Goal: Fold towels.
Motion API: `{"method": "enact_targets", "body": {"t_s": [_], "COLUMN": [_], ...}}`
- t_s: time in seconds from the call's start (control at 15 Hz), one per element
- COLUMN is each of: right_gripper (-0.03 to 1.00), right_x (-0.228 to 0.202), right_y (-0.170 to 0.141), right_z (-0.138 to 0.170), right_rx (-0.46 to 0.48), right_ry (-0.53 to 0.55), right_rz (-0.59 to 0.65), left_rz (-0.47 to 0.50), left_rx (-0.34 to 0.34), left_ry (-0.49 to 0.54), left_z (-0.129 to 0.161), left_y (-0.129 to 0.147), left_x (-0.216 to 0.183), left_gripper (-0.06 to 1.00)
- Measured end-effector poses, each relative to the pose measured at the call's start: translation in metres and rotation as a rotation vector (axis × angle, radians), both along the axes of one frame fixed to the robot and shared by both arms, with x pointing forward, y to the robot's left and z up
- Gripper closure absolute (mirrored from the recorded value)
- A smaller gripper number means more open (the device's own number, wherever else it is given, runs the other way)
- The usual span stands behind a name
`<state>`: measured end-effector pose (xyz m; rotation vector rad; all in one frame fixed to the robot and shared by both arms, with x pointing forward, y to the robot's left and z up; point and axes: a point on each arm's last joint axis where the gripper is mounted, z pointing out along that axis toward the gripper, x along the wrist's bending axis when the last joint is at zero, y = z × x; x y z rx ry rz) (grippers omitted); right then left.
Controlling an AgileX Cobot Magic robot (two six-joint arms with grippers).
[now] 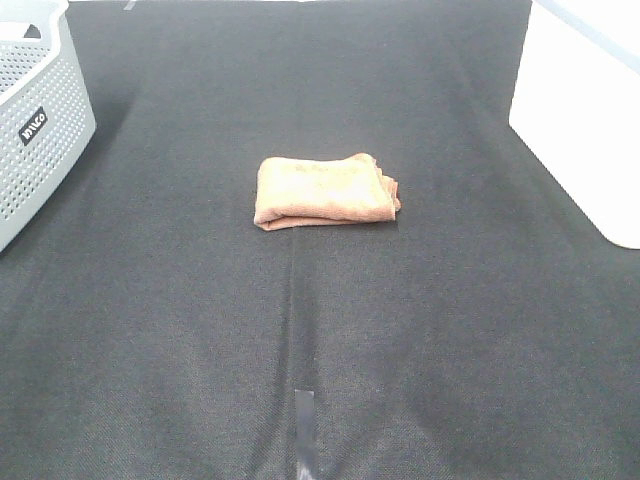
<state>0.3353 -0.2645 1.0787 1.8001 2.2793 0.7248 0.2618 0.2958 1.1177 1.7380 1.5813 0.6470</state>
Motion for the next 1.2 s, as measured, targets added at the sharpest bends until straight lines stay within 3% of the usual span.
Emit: {"method": "enact_targets", "body": {"t_s": [0.27, 0.47, 0.8, 1.2], "right_gripper": [0.19, 0.19, 0.19, 0.19], "right_x": [-0.071, -0.103, -0.106, -0.106], "right_y": [-0.018, -0.026, -0.028, -0.028], "right_z": [-0.016, -0.029, -0.033, -0.033], "right_rx": [-0.021, -0.030, -0.037, -0.037], "right_ry": [-0.278, -0.462, -0.523, -0.522], "right_rz": [-0.065, -0.079, -0.085, -0.085], "left_rz": [-0.036, -0.083, -0.151, -0.163], "left_rx": [0.017, 0.053, 0.062, 0.039], "left_ry": [-0.186, -0.144, -0.241, -0.252], "left_z": [-0.037, -0.060, -0.064, -0.065], "left_y": [0.009, 0.007, 0.000, -0.002], "left_x": [-0.048, -0.044, -0.032, -0.030], "left_gripper": [0.24, 0.24, 0.24, 0.24]}}
